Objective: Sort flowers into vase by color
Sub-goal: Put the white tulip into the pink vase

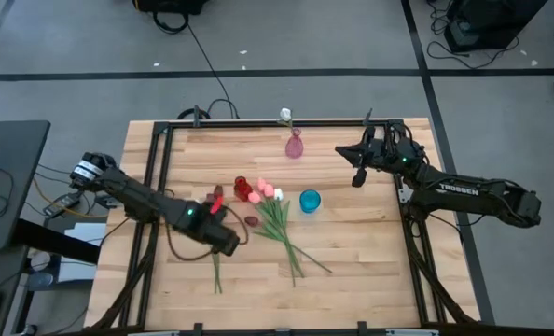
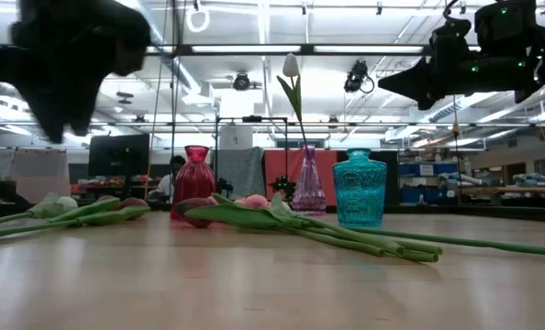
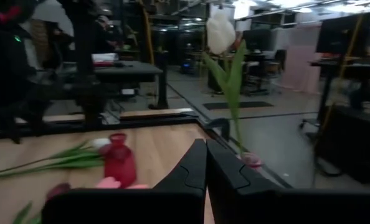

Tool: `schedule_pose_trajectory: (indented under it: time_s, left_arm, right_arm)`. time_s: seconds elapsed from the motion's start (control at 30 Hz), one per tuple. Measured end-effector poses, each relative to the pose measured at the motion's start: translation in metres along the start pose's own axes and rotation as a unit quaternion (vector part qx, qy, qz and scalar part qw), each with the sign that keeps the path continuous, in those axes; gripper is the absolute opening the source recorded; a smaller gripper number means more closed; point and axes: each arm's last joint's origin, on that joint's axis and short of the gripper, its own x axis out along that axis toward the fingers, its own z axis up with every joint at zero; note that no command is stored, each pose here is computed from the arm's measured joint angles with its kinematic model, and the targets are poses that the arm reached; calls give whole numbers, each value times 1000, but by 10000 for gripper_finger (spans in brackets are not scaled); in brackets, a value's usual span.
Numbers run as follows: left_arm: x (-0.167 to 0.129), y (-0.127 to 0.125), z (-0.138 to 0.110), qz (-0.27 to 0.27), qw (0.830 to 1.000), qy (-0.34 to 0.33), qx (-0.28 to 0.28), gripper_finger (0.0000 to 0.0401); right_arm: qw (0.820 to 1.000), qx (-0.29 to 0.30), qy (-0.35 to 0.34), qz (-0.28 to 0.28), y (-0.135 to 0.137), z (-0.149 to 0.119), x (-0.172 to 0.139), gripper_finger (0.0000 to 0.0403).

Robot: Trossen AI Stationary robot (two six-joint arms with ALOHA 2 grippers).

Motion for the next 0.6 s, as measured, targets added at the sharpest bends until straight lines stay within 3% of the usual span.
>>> schedule_pose_trajectory:
  time_s: [0.23,0.6]
  left_arm:
    - [32,21,-18,42,992,17,-121,197]
    - [72,40,-20,17,988,5,-154,176]
  right_arm:
    - [1000,3,0,15,1,0,0,13]
    - [1000,2,1,16,1,0,0,13]
